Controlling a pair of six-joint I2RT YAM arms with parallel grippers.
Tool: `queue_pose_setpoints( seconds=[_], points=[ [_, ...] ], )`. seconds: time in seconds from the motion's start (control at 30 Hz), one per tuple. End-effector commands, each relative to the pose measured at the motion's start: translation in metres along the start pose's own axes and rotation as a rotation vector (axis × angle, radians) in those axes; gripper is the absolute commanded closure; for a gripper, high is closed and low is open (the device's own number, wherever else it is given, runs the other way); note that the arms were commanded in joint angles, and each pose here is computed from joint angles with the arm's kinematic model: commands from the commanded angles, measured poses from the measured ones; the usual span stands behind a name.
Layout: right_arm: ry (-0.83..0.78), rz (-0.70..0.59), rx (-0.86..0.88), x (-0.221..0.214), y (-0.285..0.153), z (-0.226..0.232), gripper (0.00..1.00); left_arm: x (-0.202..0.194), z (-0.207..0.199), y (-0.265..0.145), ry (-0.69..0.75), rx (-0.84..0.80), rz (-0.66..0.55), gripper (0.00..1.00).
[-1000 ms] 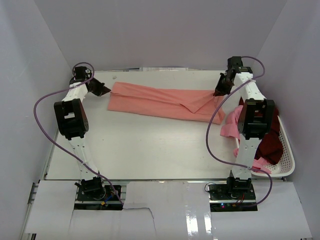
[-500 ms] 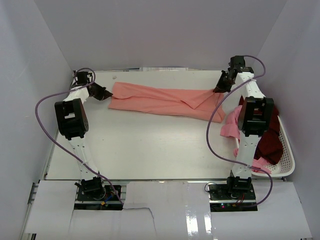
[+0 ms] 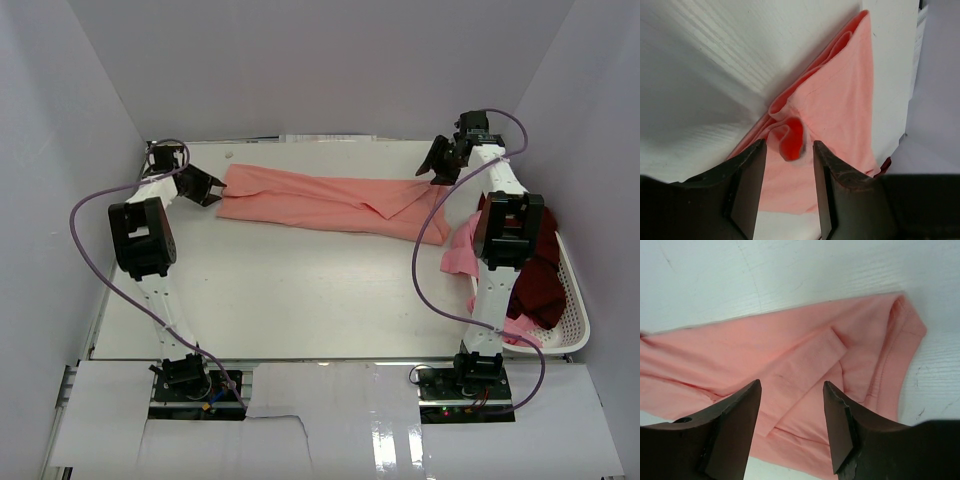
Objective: Fold and stack the t-shirts
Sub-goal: Fold the other side of the tshirt into a rectangle
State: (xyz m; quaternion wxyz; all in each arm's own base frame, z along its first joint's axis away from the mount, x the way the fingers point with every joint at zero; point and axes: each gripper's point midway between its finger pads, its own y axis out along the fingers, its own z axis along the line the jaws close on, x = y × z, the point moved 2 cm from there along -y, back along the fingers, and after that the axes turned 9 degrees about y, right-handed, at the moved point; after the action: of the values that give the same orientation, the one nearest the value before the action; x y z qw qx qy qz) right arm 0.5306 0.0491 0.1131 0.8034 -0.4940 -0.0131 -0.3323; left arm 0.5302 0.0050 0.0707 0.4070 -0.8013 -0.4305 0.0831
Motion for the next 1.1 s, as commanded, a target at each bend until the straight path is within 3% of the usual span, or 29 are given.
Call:
queue_pose_setpoints(
  seconds=[0.0,0.2,0.37,0.6,0.73,0.87,1.07],
  points=[
    [-0.041,-0.063,0.109,0.02,-0.016,0.026,0.41,0.037,-0.044,-0.049,0.053,-0.089,-0.144,0.47],
    [-0.121,-0.042,0.195,0.0,-0.036,0.042,0.41,0.061,-0.066,-0.072,0.082,-0.14,-0.211,0.46],
    [-0.187,0.01,0.205,-0.025,-0.039,0.039,0.4,0.064,-0.077,-0.072,0.066,-0.187,-0.189,0.46],
    [-0.286,0.104,0.2,-0.068,-0.025,0.063,0.41,0.034,-0.055,-0.069,0.028,-0.149,-0.122,0.47],
    [-0.285,0.158,0.153,-0.083,-0.02,0.057,0.46,0.016,-0.052,-0.083,0.031,-0.164,-0.1,0.48],
    [-0.285,0.196,0.151,-0.101,-0.021,0.054,0.53,0.0,-0.06,-0.094,0.069,-0.201,-0.093,0.51],
    [-0.319,0.247,0.152,-0.131,-0.023,0.058,0.54,-0.029,-0.072,-0.098,0.131,-0.228,-0.048,0.55]
  ],
)
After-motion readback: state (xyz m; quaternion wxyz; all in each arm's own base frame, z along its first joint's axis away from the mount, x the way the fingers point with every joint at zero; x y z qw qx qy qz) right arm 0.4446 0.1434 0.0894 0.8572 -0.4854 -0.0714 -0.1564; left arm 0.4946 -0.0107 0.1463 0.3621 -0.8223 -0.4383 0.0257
